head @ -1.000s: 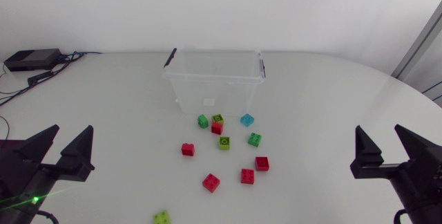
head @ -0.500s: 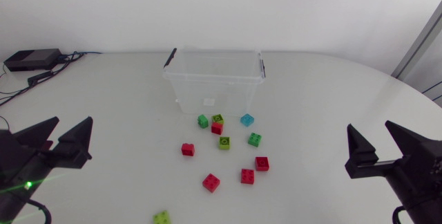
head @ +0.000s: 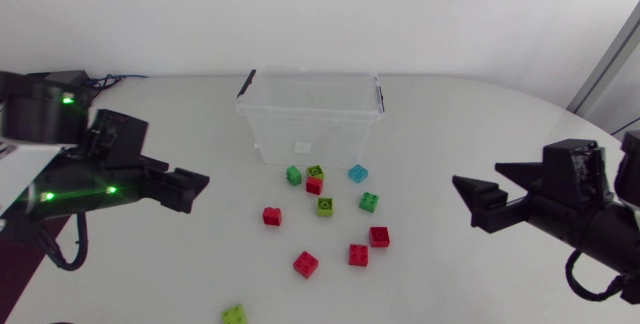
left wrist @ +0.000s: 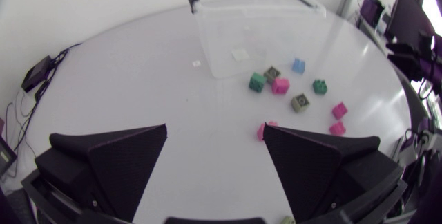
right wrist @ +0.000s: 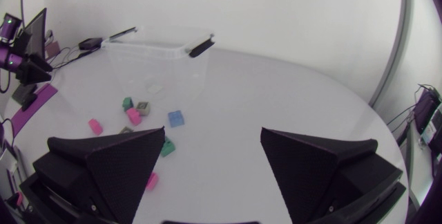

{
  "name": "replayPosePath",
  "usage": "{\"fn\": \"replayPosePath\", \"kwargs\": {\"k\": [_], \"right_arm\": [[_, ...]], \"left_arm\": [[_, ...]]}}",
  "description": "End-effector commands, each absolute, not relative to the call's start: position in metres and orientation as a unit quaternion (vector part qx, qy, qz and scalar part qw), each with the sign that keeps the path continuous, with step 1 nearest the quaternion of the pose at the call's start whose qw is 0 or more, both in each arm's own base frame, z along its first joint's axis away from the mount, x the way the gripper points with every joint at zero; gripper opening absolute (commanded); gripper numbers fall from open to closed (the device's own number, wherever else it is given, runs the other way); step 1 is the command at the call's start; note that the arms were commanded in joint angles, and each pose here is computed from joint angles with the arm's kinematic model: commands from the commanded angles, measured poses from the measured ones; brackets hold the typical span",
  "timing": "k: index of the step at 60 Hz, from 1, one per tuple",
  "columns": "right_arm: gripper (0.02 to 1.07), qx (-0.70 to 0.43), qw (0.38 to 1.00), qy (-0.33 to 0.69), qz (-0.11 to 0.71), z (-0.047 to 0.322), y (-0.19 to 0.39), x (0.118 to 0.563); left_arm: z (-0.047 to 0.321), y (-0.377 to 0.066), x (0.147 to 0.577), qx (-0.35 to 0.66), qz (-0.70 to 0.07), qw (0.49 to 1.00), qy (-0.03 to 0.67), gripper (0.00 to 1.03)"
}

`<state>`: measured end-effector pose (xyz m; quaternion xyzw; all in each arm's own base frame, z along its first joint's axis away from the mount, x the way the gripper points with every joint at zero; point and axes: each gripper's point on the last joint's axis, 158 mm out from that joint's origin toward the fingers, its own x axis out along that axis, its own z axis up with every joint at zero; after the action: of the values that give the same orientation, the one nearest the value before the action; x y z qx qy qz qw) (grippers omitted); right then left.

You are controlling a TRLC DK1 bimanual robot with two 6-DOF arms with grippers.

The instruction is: Pick up the duplo bricks and place them in the container

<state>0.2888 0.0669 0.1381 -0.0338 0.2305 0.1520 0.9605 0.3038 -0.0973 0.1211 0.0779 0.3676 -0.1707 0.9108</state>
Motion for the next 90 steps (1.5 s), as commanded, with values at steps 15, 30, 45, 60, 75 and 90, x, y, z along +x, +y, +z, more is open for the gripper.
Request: {"fn": "replayPosePath", "kwargs": {"k": [15,30,45,60,75,90], "right_arm": [[1.02,-0.055,0.88,0.38,0.278,0.086,0.12,0.254],[1.02,-0.18,0.802,0.413,0.392,0.067,0.157,0.206],[1.02,-0.255,0.728,0.406,0.491,0.049,0.196,0.162],[1.02,-0.284,0.689,0.424,0.514,0.032,0.208,0.147],[1.02,-0.304,0.652,0.429,0.546,0.019,0.228,0.127],[1.02,-0.317,0.623,0.428,0.573,0.01,0.25,0.107]], "left_arm": [[0.05,-0.129,0.241,0.278,-0.325,0.759,0.491,0.98],[0.034,-0.149,0.177,0.328,-0.42,0.67,0.517,0.97],[0.003,-0.156,0.145,0.358,-0.45,0.6,0.555,0.96],[-0.023,-0.149,0.13,0.366,-0.45,0.558,0.593,0.9],[-0.034,-0.156,0.129,0.358,-0.451,0.553,0.602,0.86],[-0.056,-0.155,0.123,0.343,-0.453,0.541,0.62,0.59]]}}
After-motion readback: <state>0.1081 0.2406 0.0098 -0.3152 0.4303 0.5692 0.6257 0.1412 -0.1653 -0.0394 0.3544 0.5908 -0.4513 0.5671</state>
